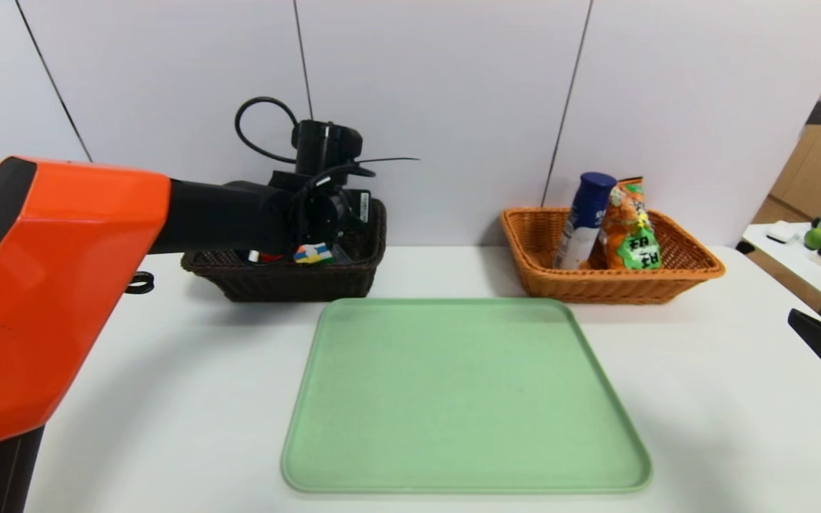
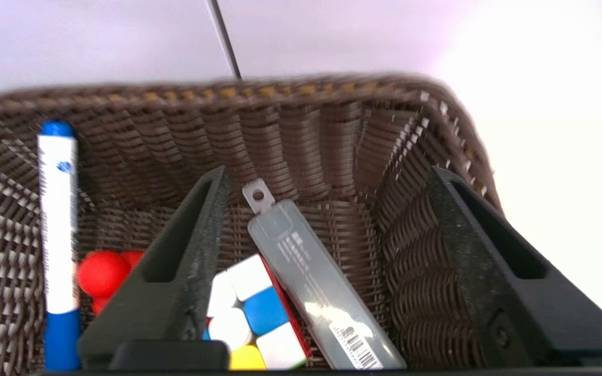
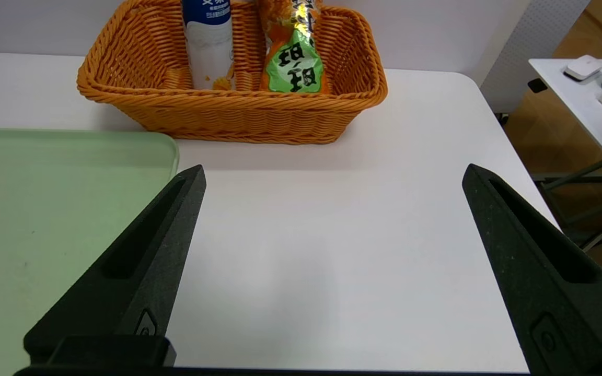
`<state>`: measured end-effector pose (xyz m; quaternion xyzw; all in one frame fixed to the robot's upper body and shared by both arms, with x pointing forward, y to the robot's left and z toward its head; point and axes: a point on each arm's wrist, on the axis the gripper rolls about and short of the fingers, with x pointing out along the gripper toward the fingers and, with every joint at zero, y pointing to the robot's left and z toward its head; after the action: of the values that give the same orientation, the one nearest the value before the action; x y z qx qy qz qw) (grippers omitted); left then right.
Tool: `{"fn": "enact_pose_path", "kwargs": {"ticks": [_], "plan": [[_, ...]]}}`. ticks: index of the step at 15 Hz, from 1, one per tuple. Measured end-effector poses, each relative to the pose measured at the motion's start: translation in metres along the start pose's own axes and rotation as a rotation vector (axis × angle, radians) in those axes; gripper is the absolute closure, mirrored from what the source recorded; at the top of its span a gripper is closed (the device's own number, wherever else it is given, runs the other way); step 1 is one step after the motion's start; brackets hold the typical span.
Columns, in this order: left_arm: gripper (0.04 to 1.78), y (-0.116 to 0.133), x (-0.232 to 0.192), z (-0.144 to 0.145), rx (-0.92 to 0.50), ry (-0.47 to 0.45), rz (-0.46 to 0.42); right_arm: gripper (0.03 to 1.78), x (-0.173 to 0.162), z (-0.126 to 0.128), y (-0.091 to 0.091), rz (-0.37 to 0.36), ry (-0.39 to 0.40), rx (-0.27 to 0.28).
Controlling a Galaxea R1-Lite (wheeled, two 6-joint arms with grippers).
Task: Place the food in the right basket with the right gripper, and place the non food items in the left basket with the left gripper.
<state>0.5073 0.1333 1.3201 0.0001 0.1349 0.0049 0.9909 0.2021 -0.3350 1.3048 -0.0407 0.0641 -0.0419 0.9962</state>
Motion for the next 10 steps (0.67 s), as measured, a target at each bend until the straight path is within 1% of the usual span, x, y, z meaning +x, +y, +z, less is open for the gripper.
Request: {"fn": "enact_pose_path", "kwargs": {"ticks": [2,4,7,8,10], "plan": [[0.37,0.004,-0.012,0.014,-0.017,-0.032,-0.007,0.12,0.000,0.002,0.000,0.001,-0.006,-0.001],[0.31,0.018,-0.033,0.029,-0.021,-0.031,-0.006,0.12,0.000,0.005,0.000,0.000,-0.018,0.000],[0.25,0.062,-0.089,0.050,-0.035,-0.025,-0.006,0.12,-0.004,0.012,-0.001,-0.003,-0.054,-0.024],[0.23,0.078,-0.114,0.050,-0.038,-0.019,-0.007,0.12,-0.007,0.017,-0.002,-0.005,-0.076,-0.025],[0.21,0.113,-0.171,0.041,-0.048,-0.013,-0.004,0.12,-0.013,0.021,-0.003,-0.007,-0.102,-0.023]]}}
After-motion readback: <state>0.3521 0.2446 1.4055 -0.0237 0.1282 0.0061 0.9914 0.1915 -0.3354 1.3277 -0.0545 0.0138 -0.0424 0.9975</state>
